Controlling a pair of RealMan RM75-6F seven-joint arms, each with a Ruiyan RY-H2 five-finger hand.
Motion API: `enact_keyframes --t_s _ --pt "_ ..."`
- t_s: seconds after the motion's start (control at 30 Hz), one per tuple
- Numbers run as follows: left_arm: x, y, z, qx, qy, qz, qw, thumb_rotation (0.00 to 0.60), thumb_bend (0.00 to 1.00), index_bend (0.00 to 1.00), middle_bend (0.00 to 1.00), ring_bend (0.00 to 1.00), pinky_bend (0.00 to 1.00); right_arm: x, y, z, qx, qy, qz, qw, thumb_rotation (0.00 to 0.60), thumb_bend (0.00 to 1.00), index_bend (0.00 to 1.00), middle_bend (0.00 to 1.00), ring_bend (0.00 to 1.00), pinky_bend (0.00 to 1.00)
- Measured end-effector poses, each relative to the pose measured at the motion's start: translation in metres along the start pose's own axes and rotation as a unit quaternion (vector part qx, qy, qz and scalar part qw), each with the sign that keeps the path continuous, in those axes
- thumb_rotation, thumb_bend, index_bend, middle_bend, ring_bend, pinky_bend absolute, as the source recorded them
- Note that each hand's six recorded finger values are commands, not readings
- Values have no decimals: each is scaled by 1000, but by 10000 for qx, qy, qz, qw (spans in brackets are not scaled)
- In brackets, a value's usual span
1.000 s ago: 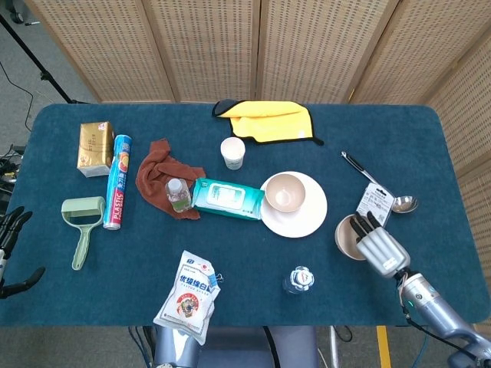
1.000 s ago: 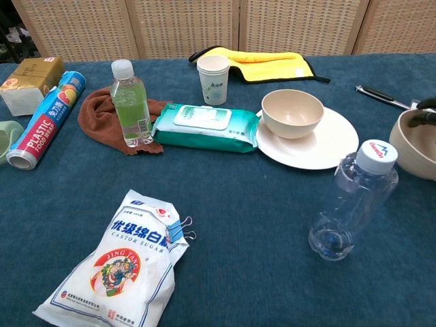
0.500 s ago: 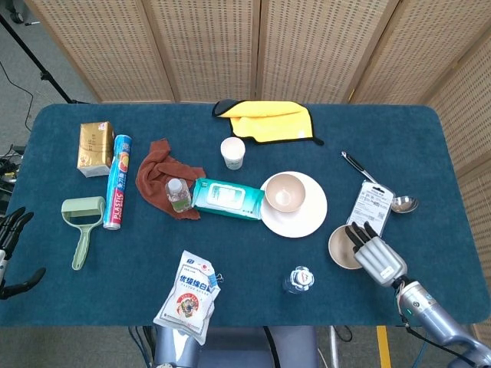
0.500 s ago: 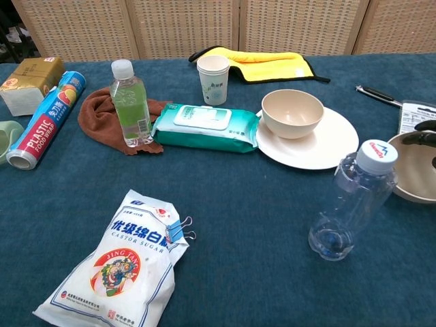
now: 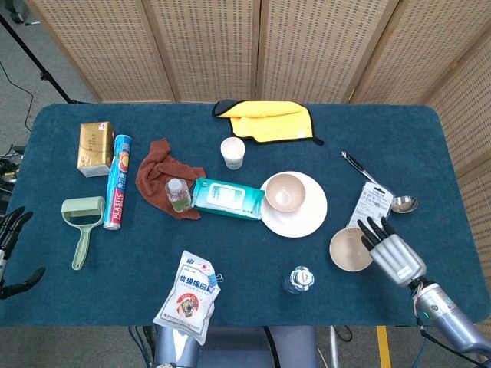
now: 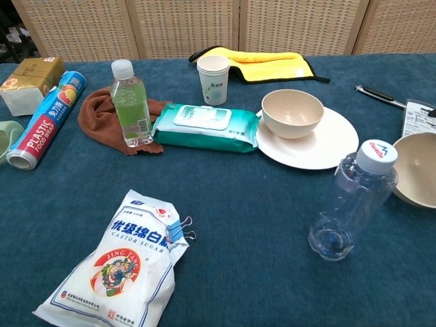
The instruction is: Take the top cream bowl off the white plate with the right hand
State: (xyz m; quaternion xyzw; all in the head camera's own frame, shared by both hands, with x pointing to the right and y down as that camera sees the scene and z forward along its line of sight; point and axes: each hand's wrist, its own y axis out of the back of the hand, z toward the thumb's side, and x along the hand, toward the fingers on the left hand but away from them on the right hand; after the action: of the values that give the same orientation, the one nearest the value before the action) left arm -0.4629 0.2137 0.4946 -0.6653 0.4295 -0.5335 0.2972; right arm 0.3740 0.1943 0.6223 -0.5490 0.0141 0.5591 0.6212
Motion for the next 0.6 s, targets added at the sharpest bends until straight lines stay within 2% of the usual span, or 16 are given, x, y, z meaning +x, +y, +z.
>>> enact_keyframes --t_s 0.17,0.23,0.27,0.4,0.43,0.53,0.6 --pt "-1 1 0 -14 -13 4 10000 600 255 0 0 0 0 18 11 -25 11 -252 -66 9997 600 561 205 21 30 136" --pt "-2 1 0 -22 -23 11 10000 600 254 0 0 0 0 24 18 -35 -105 -400 -167 9990 600 531 205 21 26 136" --pt "-2 1 1 -23 -26 12 10000 600 255 0 0 0 0 27 24 -40 -227 -494 -256 9982 600 485 205 21 22 135" --pt "-5 1 1 -35 -52 27 10000 600 255 0 0 0 0 35 40 -51 -827 -805 -628 9913 600 40 195 5 1 110" --pt "-6 1 2 -38 -57 30 10000 600 254 0 0 0 0 37 44 -54 -1004 -874 -723 9885 600 7 186 2 0 103" --pt "-9 1 1 -45 -64 50 10000 600 255 0 0 0 0 46 52 -60 -1640 -1093 -1028 9750 600 0 156 0 0 88" --pt "-11 2 1 -48 -65 74 9999 600 255 0 0 0 0 56 54 -61 -2087 -1252 -1218 9623 600 0 155 0 0 87"
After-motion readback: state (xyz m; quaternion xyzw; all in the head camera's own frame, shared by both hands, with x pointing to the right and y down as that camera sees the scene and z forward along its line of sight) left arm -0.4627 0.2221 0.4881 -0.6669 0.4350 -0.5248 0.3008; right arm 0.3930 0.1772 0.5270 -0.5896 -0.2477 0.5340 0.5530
